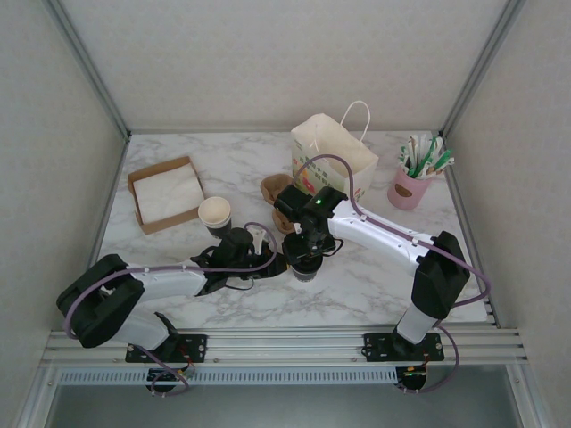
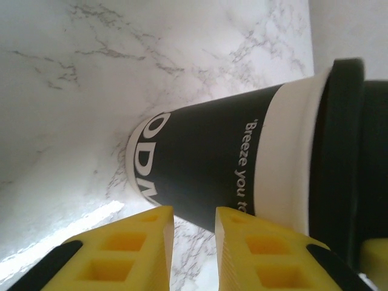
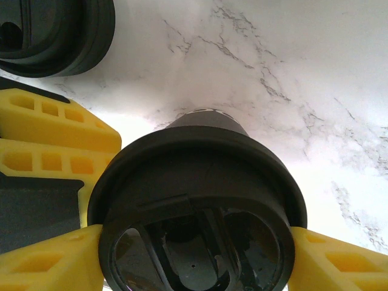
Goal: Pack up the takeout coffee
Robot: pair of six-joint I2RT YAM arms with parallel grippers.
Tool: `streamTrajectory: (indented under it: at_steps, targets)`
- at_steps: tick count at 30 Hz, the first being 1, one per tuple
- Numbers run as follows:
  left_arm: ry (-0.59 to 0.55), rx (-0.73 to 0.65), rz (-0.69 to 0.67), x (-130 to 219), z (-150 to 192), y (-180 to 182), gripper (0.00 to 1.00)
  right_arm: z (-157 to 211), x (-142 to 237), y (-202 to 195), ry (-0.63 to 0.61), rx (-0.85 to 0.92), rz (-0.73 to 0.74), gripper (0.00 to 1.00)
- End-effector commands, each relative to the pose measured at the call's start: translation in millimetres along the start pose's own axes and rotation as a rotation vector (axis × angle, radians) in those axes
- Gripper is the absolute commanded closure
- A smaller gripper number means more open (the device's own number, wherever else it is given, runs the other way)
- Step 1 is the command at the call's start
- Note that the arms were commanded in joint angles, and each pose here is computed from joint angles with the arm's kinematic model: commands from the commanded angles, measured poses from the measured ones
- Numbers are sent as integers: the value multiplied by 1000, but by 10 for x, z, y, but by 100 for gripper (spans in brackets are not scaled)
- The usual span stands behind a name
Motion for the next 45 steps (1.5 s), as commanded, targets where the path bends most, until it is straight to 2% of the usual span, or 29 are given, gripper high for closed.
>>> streamTrajectory:
  at_steps: [1, 9, 20, 31, 45]
  targets:
    - [-17, 40, 66, -5, -23, -31, 76, 27, -9, 24, 8, 5, -4, 31]
    - [-12, 85, 109, -38, -4, -18, 78, 38, -8, 18, 8, 3, -4, 31]
    - [-8, 92, 99, -55, 2, 17, 78, 29, -47, 35, 13, 1, -18, 31]
    - [-9, 95, 91, -48, 7, 46, 78, 38, -135, -29, 34, -6, 27, 31]
    - [-46, 95, 69, 89, -65, 74, 78, 32, -243, -54, 63, -6, 62, 31]
Point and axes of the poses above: each hand's point on the last joint's axis, 136 mm out from that joint toward the fingers, its own x axis back along the fingers, its own y axis along the line the jaws close on, z = x × y, the point moved 5 cm from there along x, back along the fingers, and after that the axes turned 1 degree about -x, right-handed, at the moved point
